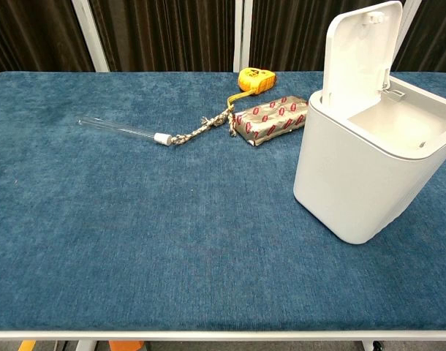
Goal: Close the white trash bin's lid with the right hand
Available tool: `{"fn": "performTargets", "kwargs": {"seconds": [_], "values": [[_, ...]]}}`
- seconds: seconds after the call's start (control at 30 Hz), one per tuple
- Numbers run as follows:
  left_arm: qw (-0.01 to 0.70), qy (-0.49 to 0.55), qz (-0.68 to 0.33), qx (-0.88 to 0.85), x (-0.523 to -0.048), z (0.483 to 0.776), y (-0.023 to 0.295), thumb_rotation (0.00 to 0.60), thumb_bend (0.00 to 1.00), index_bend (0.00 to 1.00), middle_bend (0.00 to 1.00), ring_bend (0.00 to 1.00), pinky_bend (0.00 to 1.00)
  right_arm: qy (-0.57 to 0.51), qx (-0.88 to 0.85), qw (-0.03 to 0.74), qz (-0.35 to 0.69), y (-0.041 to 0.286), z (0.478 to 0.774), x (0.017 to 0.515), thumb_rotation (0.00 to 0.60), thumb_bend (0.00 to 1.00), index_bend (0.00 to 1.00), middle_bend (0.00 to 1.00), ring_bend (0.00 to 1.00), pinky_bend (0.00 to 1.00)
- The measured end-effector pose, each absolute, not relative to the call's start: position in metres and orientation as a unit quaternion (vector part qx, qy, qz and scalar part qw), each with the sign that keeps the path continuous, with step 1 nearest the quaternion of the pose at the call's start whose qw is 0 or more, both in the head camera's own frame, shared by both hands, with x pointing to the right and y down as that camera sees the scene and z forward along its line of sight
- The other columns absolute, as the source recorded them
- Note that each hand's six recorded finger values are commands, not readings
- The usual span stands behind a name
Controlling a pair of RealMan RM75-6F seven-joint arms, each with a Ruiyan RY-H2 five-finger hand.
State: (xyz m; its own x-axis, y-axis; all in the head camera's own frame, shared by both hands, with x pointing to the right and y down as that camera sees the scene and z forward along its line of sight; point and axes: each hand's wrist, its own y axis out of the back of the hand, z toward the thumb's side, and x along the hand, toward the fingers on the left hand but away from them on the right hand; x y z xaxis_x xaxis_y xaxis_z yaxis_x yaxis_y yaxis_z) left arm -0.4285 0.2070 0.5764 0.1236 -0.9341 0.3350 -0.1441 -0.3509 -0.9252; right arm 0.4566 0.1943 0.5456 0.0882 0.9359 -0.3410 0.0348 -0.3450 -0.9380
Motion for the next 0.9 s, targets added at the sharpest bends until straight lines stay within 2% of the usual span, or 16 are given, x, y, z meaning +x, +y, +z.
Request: {"fn": "performTargets", "kwargs": {"seconds": [0.33,0.4,0.53,0.6,0.67,0.9], "values": [[0.384,0.414,-0.514,-0.645,-0.427,0.580,0.207,0.600,0.00,0.11,0.11,0.02,0.15,-0.387,-0.632,0.417,0.526,0.186,0.541,0.439,0.600,0.23,0.00,0.00,0.00,0.00],[0.386,0.412,-0.513,-0.646,-0.426,0.580,0.206,0.600,0.00,0.11,0.11,0.02,0.15,-0.384,-0.639,0.421,0.517,0.181,0.537,0.432,0.600,0.32,0.00,0.00,0.00,0.00],[0.386,0.412,-0.514,-0.646,-0.427,0.581,0.206,0.600,0.00,0.11,0.11,0.02,0.15,-0.372,-0.655,0.437,0.492,0.169,0.527,0.411,0.600,0.80,0.00,0.00,0.00,0.00],[0.384,0.414,-0.515,-0.646,-0.428,0.581,0.207,0.600,0.00,0.11,0.11,0.02,0.15,-0.364,-0.667,0.443,0.477,0.161,0.522,0.396,0.600,0.95,0.00,0.00,0.00,0.00],[0.383,0.414,-0.515,-0.645,-0.429,0.581,0.207,0.600,0.00,0.10,0.11,0.02,0.15,-0.355,-0.679,0.443,0.465,0.154,0.519,0.383,0.600,1.00,0.00,0.00,0.00,0.00],[0.380,0.413,-0.518,-0.646,-0.430,0.583,0.208,0.600,0.00,0.11,0.11,0.02,0.15,-0.303,-0.726,0.452,0.421,0.123,0.514,0.321,0.600,1.00,0.00,0.00,0.00,0.00]]}}
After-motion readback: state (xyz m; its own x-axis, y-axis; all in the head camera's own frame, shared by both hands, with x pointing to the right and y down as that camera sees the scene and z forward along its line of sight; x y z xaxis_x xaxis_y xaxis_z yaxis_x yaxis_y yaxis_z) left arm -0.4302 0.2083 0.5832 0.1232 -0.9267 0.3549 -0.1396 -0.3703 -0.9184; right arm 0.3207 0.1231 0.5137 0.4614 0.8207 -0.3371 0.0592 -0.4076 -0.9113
